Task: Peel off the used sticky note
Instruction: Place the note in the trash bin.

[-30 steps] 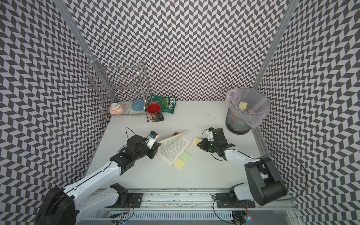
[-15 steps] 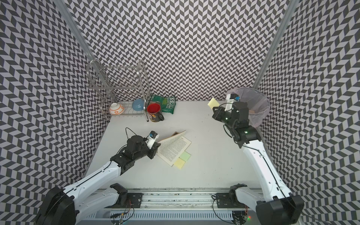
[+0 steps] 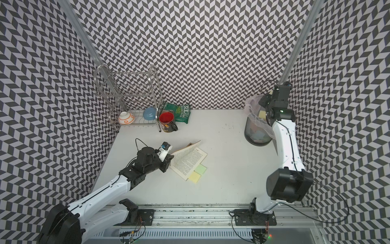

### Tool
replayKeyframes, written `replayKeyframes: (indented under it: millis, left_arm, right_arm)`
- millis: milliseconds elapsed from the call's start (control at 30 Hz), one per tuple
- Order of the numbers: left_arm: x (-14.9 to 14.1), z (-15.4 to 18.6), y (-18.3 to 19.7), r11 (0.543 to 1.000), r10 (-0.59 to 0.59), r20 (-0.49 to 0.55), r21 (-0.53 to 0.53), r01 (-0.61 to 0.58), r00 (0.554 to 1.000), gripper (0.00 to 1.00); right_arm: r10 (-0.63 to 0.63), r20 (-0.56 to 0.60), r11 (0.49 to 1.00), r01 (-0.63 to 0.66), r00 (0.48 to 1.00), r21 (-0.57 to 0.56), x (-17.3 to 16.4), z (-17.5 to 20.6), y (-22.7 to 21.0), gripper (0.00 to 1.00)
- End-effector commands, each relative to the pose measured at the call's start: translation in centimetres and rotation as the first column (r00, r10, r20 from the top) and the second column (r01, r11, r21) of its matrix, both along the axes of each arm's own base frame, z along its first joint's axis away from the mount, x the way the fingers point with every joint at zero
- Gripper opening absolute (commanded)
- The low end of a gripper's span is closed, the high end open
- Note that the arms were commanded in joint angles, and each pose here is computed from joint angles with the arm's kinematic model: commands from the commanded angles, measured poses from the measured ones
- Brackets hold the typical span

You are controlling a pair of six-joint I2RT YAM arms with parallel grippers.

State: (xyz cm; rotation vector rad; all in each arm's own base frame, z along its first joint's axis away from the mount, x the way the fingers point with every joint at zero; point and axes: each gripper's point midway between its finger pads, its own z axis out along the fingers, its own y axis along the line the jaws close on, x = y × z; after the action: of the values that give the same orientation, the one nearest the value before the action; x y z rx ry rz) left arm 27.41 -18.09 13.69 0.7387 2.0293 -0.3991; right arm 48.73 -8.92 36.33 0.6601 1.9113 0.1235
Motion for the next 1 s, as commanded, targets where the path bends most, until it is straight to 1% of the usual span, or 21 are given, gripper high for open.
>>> replayKeyframes:
  millis: [0,100,133,167,200,267,300,400,467,567,700,800,900,967]
  left_arm:
    - [0.2,1.4,-0.1,1.000,-0.002,0.031,-0.016,0.002,1.000,0.00]
    - [0.2,1.3,-0.1,1.000,-0.003,0.029,-0.017,0.003,1.000,0.00]
    - [0.2,1.4,-0.1,1.000,-0.004,0.031,-0.018,0.004,1.000,0.00]
    - [0.2,1.4,-0.1,1.000,-0.004,0.032,-0.018,0.004,0.999,0.00]
    - [0.2,1.4,-0.1,1.000,-0.004,0.032,-0.018,0.005,0.999,0.00]
    - [0.1,1.5,-0.1,1.000,-0.004,0.034,-0.019,0.005,0.999,0.00]
    - [0.1,1.5,-0.1,1.000,-0.005,0.037,-0.019,0.005,0.999,0.00]
    - [0.1,1.6,-0.1,1.000,-0.004,0.041,-0.022,0.005,0.999,0.00]
    - [0.1,1.7,-0.1,1.000,-0.005,0.043,-0.022,0.006,0.999,0.00]
    - [0.1,1.6,0.0,1.000,-0.002,0.041,-0.019,0.003,0.999,0.00]
    - [0.2,1.6,0.1,1.000,0.003,0.046,-0.017,-0.002,0.999,0.00]
    - [0.2,1.5,0.0,1.000,-0.002,0.046,-0.014,0.003,0.999,0.00]
    - [0.0,1.5,-0.3,1.000,-0.021,0.053,-0.007,0.021,0.998,0.00]
    - [-0.2,1.4,-0.8,0.999,-0.049,0.065,0.006,0.048,0.997,0.00]
  right_arm:
    - [-0.057,-0.052,0.995,0.052,0.997,-0.088,1.2,-0.5,-1.8,0.13]
    - [-0.064,-0.110,0.993,0.053,0.992,-0.103,2.9,-1.9,-2.7,0.26]
    - [-0.063,-0.129,0.993,0.050,0.990,-0.102,3.4,-2.4,-2.8,0.35]
    - [-0.058,-0.143,0.994,0.044,0.988,-0.101,3.8,-2.8,-2.8,0.42]
    - [-0.053,-0.149,0.994,0.038,0.987,-0.098,4.0,-2.9,-2.8,0.53]
    - [-0.051,-0.150,0.995,0.037,0.987,-0.093,4.0,-2.8,-2.9,0.62]
    - [-0.048,-0.144,0.995,0.036,0.988,-0.089,4.0,-2.6,-2.8,0.64]
    - [-0.033,-0.119,0.997,0.024,0.992,-0.080,3.6,-1.8,-2.5,0.64]
    - [0.017,-0.091,0.997,-0.023,0.996,-0.068,3.2,-0.7,-1.5,0.64]
    - [0.128,-0.030,0.991,-0.129,0.991,-0.028,2.0,1.5,1.3,0.65]
    - [0.234,0.061,0.972,-0.234,0.970,0.008,-1.1,4.0,5.5,0.65]
    - [0.350,0.114,0.930,-0.359,0.930,0.072,-3.9,3.8,9.9,0.66]
    - [0.466,0.143,0.868,-0.483,0.873,0.116,-7.0,1.5,14.9,0.69]
    - [0.531,0.136,0.820,-0.548,0.836,0.166,-9.0,-1.4,17.8,0.70]
